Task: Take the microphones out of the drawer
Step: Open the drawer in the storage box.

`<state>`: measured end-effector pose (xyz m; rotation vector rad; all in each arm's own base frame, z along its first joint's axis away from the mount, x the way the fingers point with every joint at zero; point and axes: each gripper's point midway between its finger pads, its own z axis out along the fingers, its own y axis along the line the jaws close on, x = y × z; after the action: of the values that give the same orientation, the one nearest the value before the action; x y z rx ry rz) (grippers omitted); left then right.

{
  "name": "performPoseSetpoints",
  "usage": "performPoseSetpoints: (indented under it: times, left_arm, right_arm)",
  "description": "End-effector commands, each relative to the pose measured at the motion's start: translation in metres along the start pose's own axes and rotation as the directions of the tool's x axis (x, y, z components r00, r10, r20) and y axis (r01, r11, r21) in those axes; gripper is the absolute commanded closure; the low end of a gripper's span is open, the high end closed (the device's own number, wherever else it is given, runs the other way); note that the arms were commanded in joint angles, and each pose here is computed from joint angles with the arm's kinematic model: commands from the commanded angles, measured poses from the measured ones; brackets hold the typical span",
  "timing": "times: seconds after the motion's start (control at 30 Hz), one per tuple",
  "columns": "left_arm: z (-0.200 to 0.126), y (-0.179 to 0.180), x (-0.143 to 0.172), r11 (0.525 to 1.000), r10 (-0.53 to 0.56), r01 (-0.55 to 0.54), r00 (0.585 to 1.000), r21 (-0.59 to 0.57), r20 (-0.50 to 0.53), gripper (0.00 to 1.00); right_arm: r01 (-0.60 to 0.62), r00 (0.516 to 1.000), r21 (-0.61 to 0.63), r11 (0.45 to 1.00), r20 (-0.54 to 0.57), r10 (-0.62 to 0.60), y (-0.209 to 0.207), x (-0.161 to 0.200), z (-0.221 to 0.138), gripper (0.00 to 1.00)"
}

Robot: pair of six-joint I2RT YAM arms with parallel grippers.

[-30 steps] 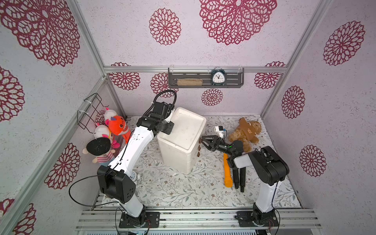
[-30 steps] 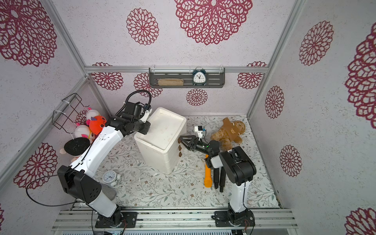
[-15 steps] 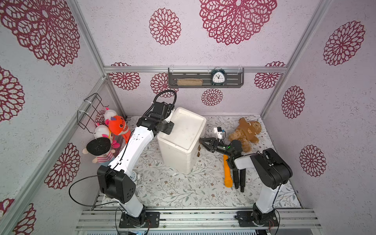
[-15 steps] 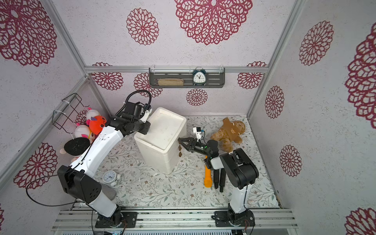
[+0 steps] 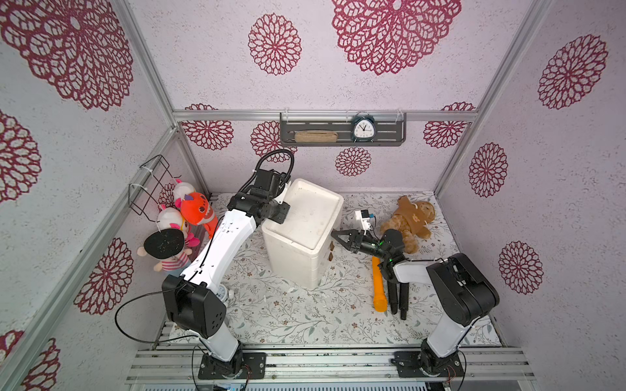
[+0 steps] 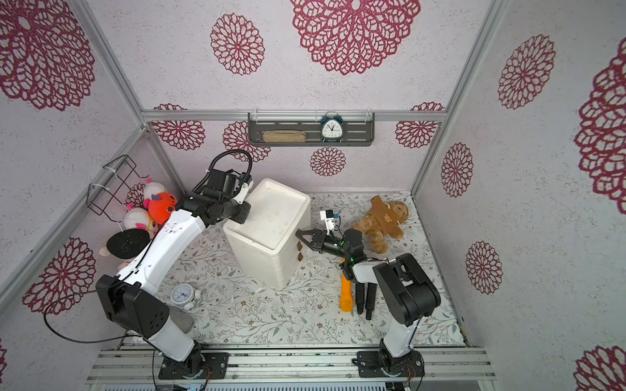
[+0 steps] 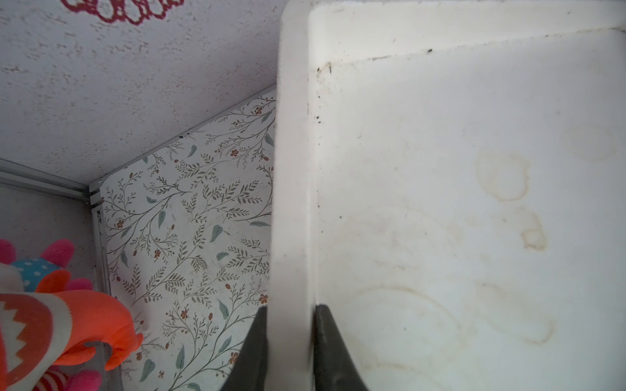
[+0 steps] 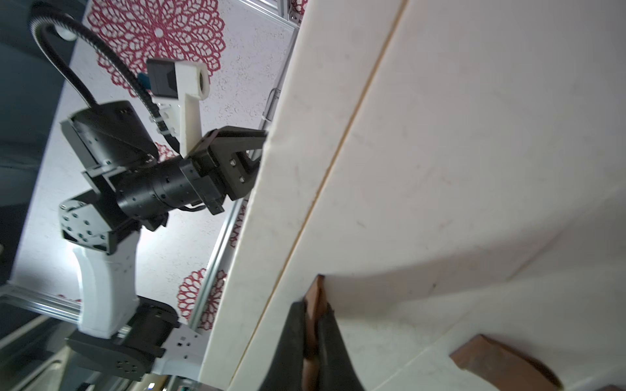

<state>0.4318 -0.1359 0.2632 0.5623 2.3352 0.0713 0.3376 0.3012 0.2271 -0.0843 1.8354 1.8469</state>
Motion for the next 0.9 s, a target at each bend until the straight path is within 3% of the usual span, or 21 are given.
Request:
performPoseSetpoints:
  times: [0.0, 0.17, 0.43, 0.6, 0.87]
  left_arm:
    - [0.032, -0.017, 0.038, 0.995, 0.101, -0.099, 0.982, 0.022, -0.162, 0.99]
    - [0.032, -0.017, 0.039, 0.995, 0.101, -0.099, 0.981, 0.019, -0.164, 0.99]
    - [0.034, -0.017, 0.039, 0.996, 0.094, -0.092, 0.982, 0.017, -0.165, 0.99]
    - [0.033, -0.017, 0.038, 0.996, 0.092, -0.091, 0.983, 0.015, -0.162, 0.99]
    - [0.032, -0.015, 0.038, 0.996, 0.092, -0.091, 0.983, 0.008, -0.162, 0.99]
  right_arm:
    - [0.095, 0.995, 0.069, 0.993, -0.047, -0.092, 0.002, 0.009, -0.001, 0.98]
    - [0.139, 0.99, 0.238, 0.961, -0.052, -0.13, -0.015, 0.008, -0.012, 1.0]
    - [0.241, 0.97, 0.517, 0.821, -0.104, -0.219, -0.038, 0.003, -0.045, 1.0]
    - [0.28, 0.959, 0.608, 0.742, -0.143, -0.245, -0.044, 0.004, -0.064, 1.0]
    - [0.31, 0.951, 0.669, 0.676, -0.201, -0.237, -0.051, 0.017, -0.085, 1.0]
